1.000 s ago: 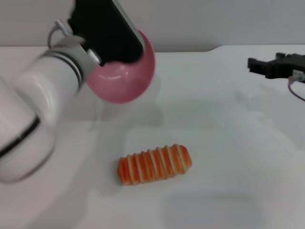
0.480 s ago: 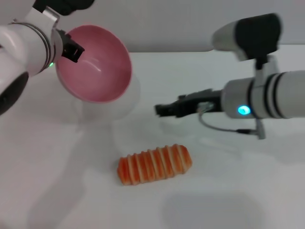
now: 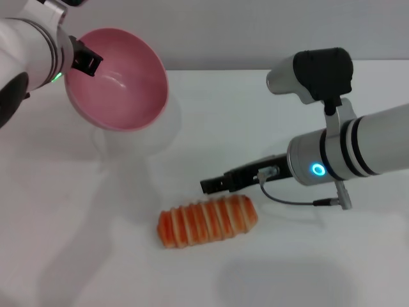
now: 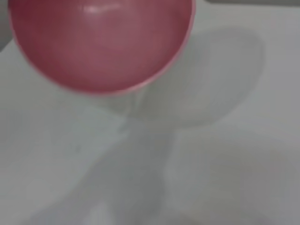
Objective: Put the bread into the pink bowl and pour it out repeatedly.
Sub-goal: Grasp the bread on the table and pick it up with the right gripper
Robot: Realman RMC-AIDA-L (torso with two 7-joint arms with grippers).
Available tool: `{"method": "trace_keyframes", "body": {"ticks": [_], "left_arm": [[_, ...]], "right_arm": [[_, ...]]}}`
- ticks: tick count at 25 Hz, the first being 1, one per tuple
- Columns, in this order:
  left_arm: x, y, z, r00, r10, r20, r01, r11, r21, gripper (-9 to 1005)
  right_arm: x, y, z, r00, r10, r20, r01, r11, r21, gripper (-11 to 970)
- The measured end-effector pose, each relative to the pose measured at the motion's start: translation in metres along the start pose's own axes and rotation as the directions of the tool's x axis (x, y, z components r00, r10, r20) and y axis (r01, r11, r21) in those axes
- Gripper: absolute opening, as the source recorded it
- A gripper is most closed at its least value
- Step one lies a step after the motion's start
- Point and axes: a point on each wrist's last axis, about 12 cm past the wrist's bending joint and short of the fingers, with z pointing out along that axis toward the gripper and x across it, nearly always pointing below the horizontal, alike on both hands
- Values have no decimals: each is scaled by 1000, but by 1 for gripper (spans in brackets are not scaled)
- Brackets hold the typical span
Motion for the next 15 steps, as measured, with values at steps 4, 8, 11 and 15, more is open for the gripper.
{"method": "trace_keyframes", "body": {"ticks": [4, 8, 11, 15], "left_arm": [[-2, 2, 2, 1000, -5, 5, 5, 1000, -3, 45], [-4, 3, 5, 1000, -8, 4, 8, 1000, -2, 45], [-5, 2, 5, 1000, -9, 7, 9, 1000, 3, 45], [-6, 1, 5, 1000, -9, 14, 9, 1000, 11, 45]], "right_arm": [[3, 3, -1, 1000, -1, -24, 1, 1000, -11, 702], [4, 5, 1, 999, -1, -33, 0, 1000, -17, 698], [6, 6, 4, 999, -3, -38, 2, 1000, -16, 694], [9, 4, 8, 999, -2, -53, 1, 1000, -12, 690]]}}
